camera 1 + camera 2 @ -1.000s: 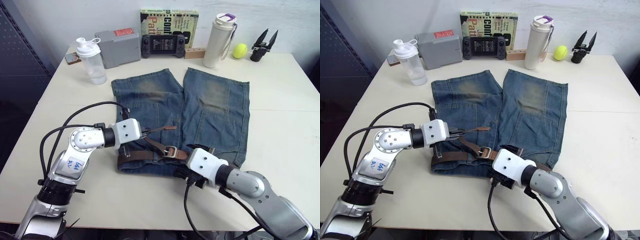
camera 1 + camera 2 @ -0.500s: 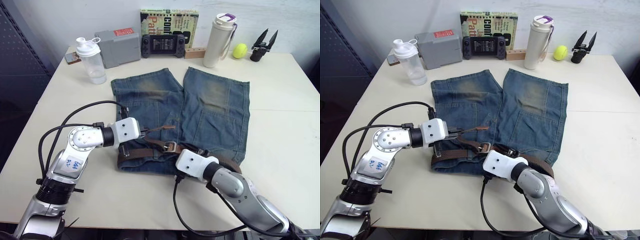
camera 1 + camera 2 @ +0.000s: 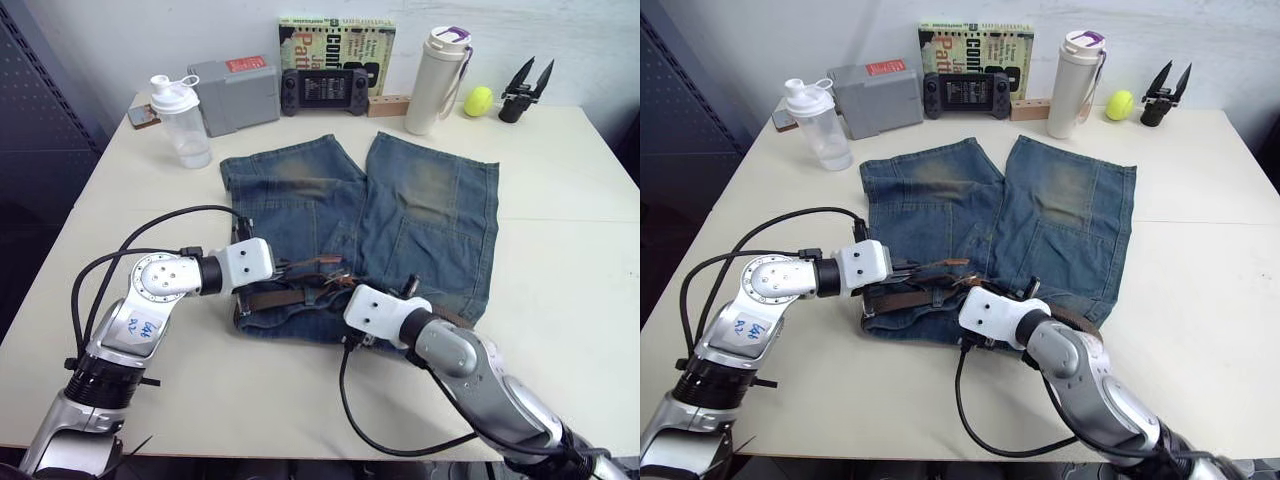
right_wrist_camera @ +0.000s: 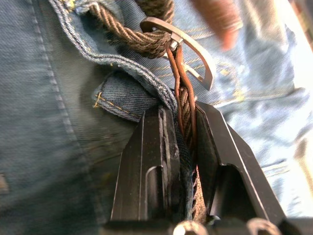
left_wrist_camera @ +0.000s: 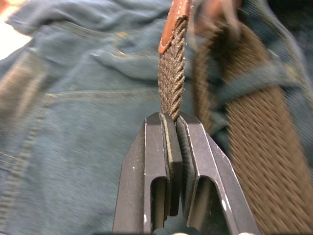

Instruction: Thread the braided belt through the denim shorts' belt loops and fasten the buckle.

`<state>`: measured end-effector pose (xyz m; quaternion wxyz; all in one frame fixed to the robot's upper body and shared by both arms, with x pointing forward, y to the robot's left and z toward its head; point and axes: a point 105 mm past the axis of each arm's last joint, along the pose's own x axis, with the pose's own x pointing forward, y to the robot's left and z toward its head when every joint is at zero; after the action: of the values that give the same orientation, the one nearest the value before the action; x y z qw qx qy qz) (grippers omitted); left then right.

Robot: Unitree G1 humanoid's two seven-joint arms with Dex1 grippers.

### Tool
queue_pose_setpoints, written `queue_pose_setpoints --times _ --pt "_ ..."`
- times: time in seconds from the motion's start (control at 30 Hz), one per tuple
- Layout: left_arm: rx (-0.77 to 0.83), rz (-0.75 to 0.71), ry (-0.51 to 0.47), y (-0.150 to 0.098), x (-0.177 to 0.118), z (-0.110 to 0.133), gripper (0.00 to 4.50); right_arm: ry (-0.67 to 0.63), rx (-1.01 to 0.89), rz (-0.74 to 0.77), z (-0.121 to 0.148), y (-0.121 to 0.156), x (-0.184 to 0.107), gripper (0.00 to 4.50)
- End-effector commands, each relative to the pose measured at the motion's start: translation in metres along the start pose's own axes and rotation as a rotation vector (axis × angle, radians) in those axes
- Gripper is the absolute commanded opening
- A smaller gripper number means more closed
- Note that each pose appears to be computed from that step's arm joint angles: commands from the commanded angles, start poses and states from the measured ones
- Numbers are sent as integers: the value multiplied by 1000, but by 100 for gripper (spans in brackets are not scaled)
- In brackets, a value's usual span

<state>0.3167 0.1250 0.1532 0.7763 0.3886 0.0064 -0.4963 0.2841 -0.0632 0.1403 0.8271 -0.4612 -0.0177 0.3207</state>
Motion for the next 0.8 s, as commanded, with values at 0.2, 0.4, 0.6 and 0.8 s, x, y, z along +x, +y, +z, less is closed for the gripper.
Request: queue_pose_setpoints --times 0.2,0.4,0.6,0.8 --pt "48 -26 10 0 -4 8 0 -26 -86 -59 4 -19 1 21" --pt "119 -69 1 5 -5 15 0 -68 -127 -59 11 -19 2 21" --pt "245 -184 23 7 -9 18 0 -87 -143 -51 14 -18 4 21" --pt "312 -215 44 19 -11 17 0 -91 -142 -50 15 -17 4 21"
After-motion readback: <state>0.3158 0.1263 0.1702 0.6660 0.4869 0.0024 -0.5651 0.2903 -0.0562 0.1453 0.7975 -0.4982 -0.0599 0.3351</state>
